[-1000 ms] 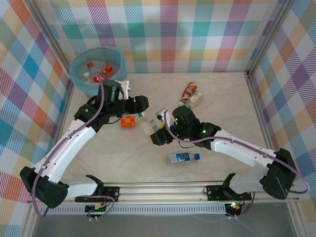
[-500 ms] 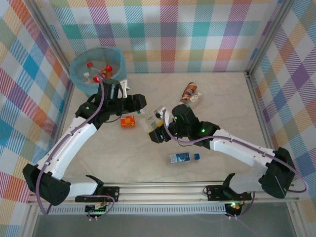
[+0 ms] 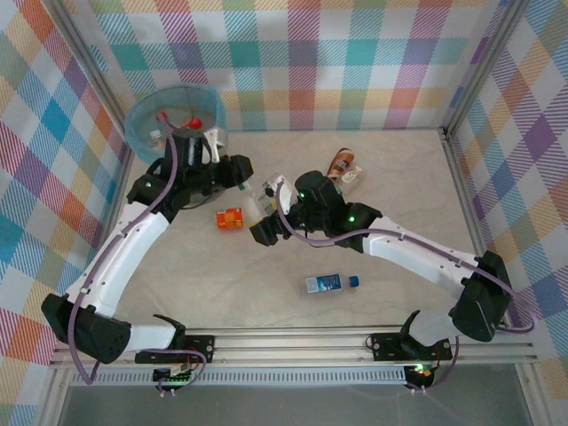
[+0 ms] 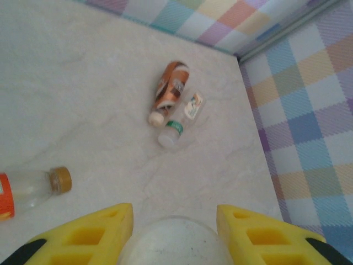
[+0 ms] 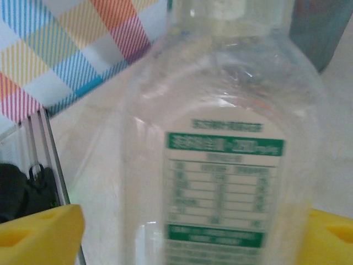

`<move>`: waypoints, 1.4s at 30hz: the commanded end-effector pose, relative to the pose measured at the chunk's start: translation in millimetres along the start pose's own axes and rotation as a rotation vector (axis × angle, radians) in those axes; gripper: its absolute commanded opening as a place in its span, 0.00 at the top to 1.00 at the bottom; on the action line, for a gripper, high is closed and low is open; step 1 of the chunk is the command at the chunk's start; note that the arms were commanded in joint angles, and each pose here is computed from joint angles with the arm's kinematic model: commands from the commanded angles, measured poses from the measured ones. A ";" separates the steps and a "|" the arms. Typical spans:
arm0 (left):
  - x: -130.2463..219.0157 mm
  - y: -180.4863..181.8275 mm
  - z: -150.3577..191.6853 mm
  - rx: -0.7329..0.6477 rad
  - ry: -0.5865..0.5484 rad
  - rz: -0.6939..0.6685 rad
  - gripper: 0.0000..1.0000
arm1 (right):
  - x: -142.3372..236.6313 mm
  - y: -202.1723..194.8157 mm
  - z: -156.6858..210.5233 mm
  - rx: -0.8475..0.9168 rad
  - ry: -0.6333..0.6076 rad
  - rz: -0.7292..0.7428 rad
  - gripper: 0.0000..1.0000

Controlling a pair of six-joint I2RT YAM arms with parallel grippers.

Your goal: Put the plastic bottles in the bin

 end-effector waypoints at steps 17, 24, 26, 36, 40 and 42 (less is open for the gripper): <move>104.1 127.7 -210.3 -0.226 -0.451 -0.639 1.00 | -10.7 20.0 -118.0 0.161 -0.204 -0.001 0.00; 44.4 178.0 -195.4 -0.268 -0.281 -0.647 1.00 | -33.4 11.4 -119.7 0.171 -0.154 -0.001 0.00; 27.0 189.2 -180.3 -0.290 -0.198 -0.643 1.00 | -39.2 6.8 -117.9 0.165 -0.138 0.002 0.00; -24.1 235.8 -108.9 -0.283 -0.009 -0.632 1.00 | -57.4 -10.5 -104.8 0.123 -0.074 0.007 0.01; -37.5 259.4 -89.2 -0.242 0.041 -0.640 1.00 | -60.9 -13.4 -103.7 0.128 -0.061 0.012 0.00; -43.9 268.0 -82.5 -0.219 0.052 -0.630 1.00 | -61.8 -15.4 -102.9 0.130 -0.057 0.016 0.00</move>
Point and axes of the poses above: each hand's point on the last joint's axis, 136 mm out from that joint toward the fingers, its own x axis back along the fingers, its own y axis along the line the jaws close on, z = x × y, the point moved 2 cm from there along x, back along the fingers, and after that the axes turned 15 degrees about -x, right-handed, at the moved point
